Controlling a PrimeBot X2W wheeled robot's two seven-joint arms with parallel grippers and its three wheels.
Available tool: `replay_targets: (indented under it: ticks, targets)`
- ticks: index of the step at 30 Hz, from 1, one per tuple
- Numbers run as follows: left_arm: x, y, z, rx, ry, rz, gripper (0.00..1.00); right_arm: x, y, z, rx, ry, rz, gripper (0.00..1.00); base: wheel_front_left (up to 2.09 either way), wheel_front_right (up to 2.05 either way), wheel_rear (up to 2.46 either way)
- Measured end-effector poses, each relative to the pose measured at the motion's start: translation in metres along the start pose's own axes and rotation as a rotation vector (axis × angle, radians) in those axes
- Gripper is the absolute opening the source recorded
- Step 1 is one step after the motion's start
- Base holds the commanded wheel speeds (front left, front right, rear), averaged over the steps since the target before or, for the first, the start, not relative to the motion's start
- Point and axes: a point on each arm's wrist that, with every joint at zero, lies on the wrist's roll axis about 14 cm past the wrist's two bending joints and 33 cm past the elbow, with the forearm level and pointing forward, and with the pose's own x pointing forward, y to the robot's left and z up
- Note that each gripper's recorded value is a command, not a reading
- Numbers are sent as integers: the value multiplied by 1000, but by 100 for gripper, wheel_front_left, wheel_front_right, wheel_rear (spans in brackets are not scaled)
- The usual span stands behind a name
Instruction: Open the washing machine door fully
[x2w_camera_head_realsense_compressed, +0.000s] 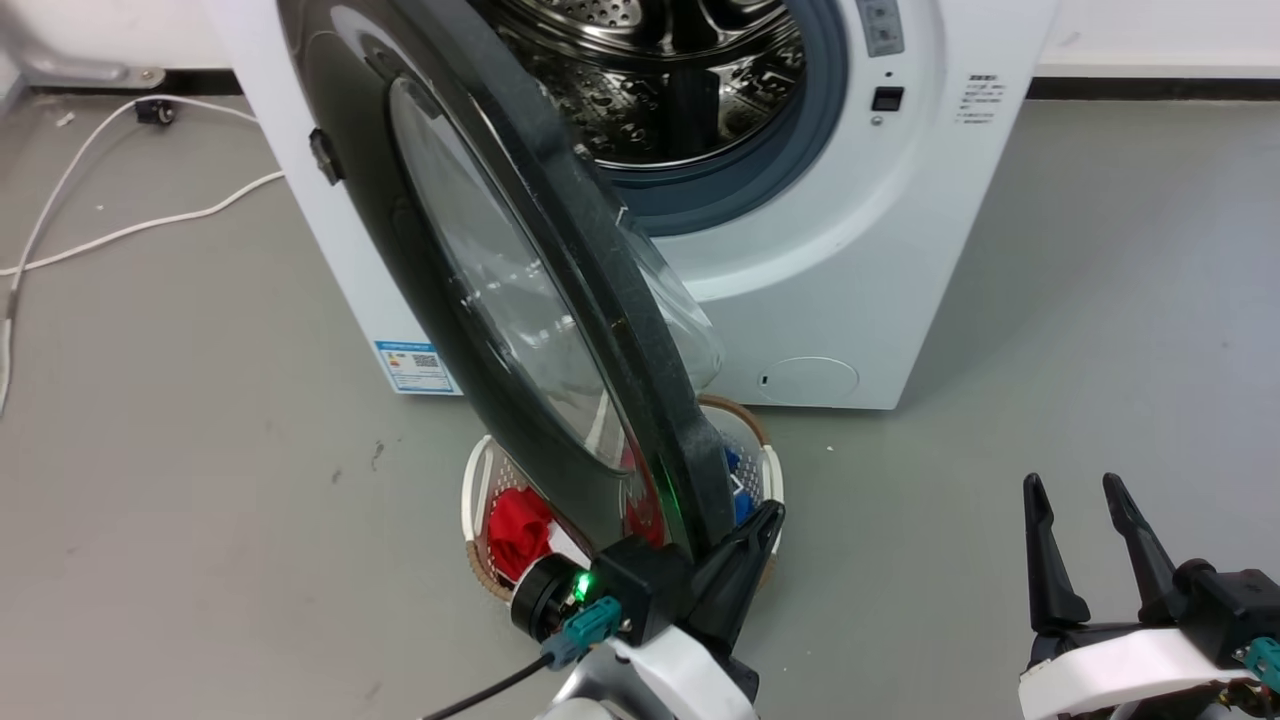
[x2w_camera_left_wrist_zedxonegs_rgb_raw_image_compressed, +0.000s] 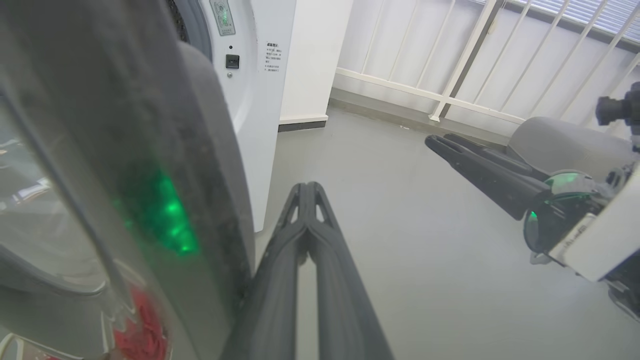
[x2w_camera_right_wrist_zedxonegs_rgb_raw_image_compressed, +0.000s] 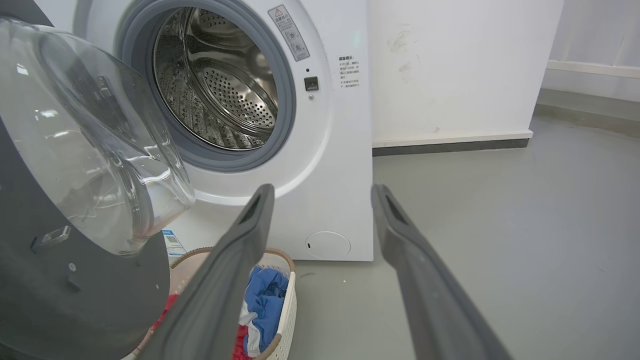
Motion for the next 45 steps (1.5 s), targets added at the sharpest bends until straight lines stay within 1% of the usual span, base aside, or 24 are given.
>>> replay_targets:
  ticks: [9, 19, 28, 34, 35, 40, 44, 45]
  targets:
    - [-20, 11, 6, -37, -64, 64, 0, 14, 18, -4, -5, 7, 58, 100, 0, 0, 0]
    - [-53, 35, 12, -38, -106, 206, 0, 35, 61, -7, -6, 17, 190, 100, 0, 0, 0]
    - [-92, 77, 24, -23, -165, 421, 0, 54, 107, -13, 4, 24, 322, 100, 0, 0, 0]
    - [-130, 115, 36, -19, -215, 605, 0, 63, 138, -19, 11, 39, 407, 100, 0, 0, 0]
    - [-137, 121, 37, -31, -227, 637, 0, 65, 142, -20, 13, 40, 416, 100, 0, 0, 0]
    - [-176, 152, 45, -9, -252, 782, 0, 70, 161, -24, 22, 45, 464, 100, 0, 0, 0]
    - [-200, 175, 51, -10, -270, 869, 0, 72, 165, -27, 23, 49, 476, 100, 0, 0, 0]
    - [-204, 179, 52, -33, -283, 885, 0, 72, 165, -27, 24, 47, 475, 100, 0, 0, 0]
